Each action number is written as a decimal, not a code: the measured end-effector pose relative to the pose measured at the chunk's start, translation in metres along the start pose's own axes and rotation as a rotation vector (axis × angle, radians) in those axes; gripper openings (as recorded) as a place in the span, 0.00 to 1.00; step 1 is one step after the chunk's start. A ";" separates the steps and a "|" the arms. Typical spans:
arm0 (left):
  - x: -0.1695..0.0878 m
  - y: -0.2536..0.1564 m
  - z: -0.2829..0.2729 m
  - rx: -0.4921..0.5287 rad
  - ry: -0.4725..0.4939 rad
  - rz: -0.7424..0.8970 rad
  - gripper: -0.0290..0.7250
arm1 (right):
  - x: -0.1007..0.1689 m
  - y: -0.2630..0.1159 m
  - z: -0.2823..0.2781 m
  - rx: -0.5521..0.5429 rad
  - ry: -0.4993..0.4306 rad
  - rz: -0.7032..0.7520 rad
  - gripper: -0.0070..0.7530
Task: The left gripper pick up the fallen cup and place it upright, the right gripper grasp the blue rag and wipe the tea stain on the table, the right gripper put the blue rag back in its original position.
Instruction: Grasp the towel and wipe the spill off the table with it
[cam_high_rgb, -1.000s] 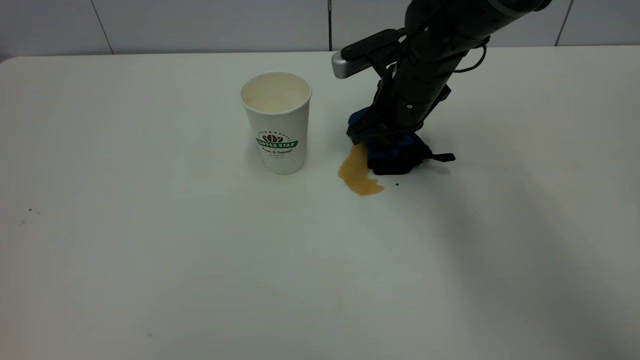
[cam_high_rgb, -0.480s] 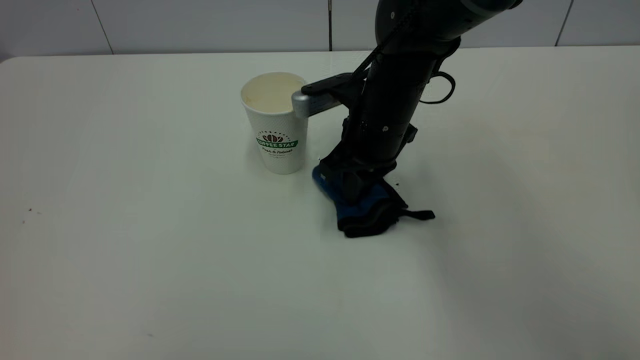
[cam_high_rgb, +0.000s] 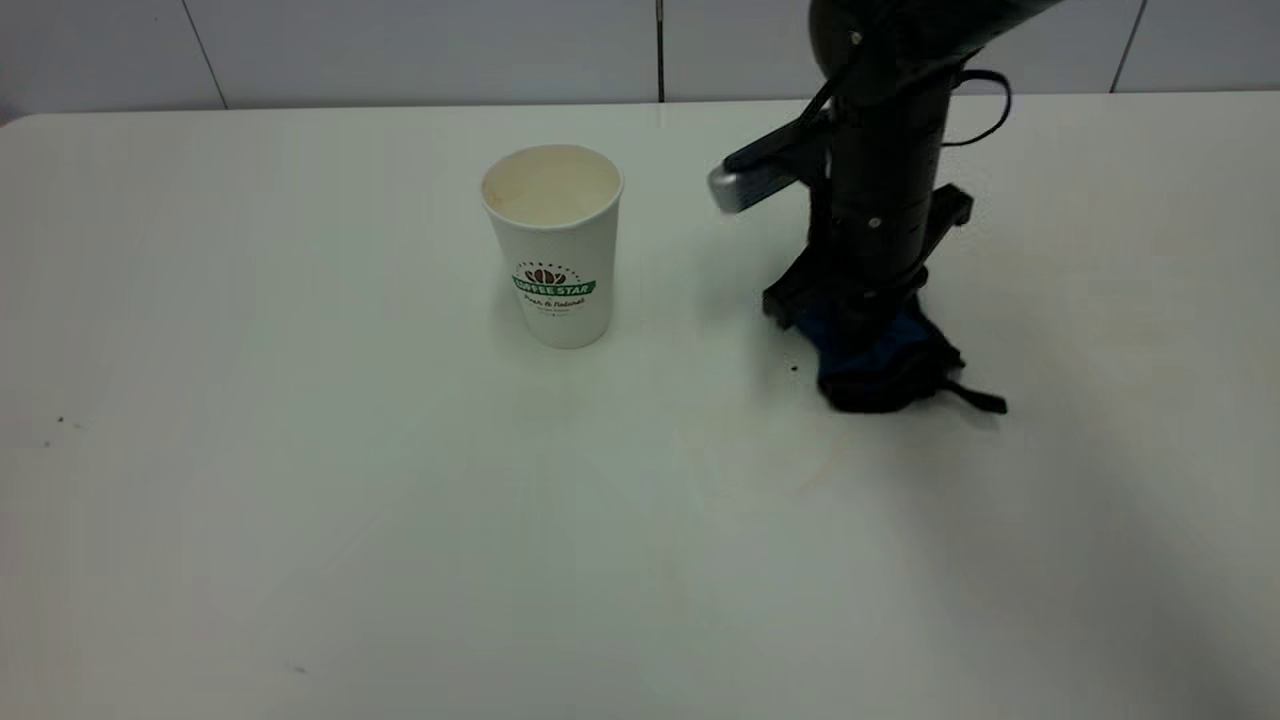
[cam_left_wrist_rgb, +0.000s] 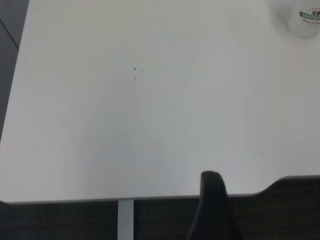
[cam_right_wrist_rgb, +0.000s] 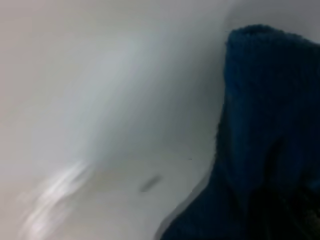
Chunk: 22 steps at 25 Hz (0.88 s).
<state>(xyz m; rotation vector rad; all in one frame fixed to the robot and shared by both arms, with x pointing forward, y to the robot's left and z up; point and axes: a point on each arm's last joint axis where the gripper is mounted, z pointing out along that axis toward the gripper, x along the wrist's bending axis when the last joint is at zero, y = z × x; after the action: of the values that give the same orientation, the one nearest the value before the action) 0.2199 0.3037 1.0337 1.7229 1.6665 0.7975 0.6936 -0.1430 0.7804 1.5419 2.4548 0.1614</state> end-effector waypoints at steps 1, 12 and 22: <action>0.000 0.000 0.000 0.000 0.000 0.000 0.79 | -0.006 0.003 0.001 -0.038 -0.016 0.028 0.07; 0.000 0.000 0.000 0.000 0.000 0.000 0.79 | 0.050 0.012 -0.007 -0.093 0.264 0.121 0.07; 0.000 0.000 0.000 0.000 0.000 0.000 0.79 | 0.059 -0.019 -0.013 0.226 0.400 -0.077 0.07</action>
<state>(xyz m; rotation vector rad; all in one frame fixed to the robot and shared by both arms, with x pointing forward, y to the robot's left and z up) 0.2199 0.3037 1.0337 1.7229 1.6665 0.7975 0.6496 -0.0979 0.7805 1.6327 2.9270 0.2016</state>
